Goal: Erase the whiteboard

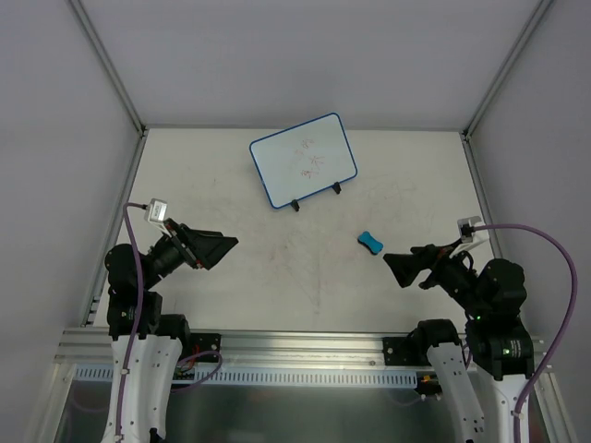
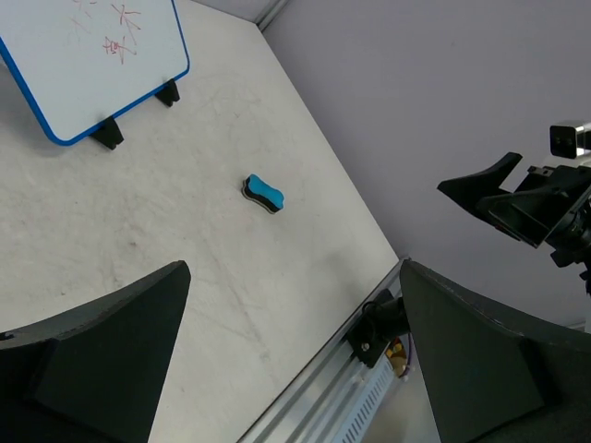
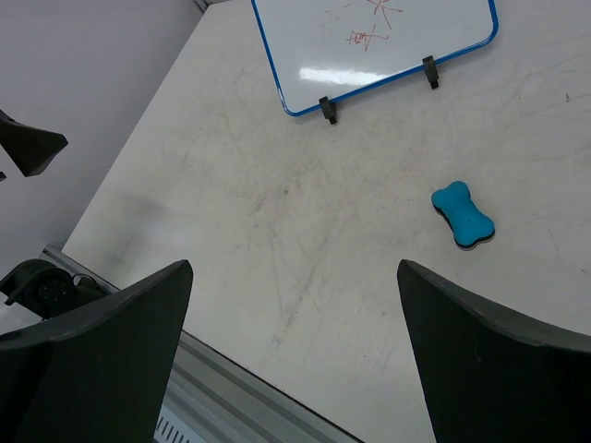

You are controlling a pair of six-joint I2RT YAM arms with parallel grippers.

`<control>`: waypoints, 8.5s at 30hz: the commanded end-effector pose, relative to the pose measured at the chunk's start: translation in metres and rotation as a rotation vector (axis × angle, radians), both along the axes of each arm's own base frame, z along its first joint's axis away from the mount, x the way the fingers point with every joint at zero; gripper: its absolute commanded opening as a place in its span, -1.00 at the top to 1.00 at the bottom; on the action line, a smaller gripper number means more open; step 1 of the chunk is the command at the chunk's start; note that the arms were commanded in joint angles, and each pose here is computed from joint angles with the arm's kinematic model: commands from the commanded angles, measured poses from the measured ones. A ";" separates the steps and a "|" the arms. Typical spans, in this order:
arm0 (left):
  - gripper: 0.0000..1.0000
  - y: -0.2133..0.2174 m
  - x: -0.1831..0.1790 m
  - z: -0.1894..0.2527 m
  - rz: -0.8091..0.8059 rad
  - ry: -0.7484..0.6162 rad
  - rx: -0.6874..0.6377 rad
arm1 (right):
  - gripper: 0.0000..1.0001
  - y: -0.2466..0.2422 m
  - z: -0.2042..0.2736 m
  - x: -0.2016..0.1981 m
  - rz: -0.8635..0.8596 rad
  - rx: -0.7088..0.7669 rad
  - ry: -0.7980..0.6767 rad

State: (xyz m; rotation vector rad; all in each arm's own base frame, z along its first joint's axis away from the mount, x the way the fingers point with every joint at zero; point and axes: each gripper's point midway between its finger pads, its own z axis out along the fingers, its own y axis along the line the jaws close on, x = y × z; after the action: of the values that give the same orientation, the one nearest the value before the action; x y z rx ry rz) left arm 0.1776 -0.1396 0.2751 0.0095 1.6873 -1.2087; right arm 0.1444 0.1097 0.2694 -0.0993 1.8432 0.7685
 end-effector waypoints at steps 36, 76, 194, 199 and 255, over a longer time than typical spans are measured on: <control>-0.98 -0.002 0.008 -0.006 -0.081 -0.031 0.130 | -0.98 0.040 -0.088 0.083 0.195 -0.617 0.383; -0.98 0.003 -0.001 -0.010 -0.032 -0.138 0.179 | -0.65 0.022 -0.233 0.156 0.236 -0.764 0.655; -0.98 0.039 0.219 0.049 0.195 -0.224 0.058 | 1.00 0.111 -0.046 0.272 0.076 -0.420 0.171; -0.98 0.040 0.257 0.027 0.179 -0.161 0.047 | 1.00 0.125 -0.036 0.289 0.075 -0.405 0.145; -0.77 -0.023 0.350 -0.077 -0.058 -0.050 -0.047 | 0.99 0.184 -0.028 0.354 0.005 -0.352 -0.043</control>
State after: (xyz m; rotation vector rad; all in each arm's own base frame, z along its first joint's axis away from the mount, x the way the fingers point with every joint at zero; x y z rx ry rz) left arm 0.5333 -0.1539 0.1689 -0.0747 1.7341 -1.2844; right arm 0.4982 0.2867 0.2047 -0.3598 2.0163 0.3837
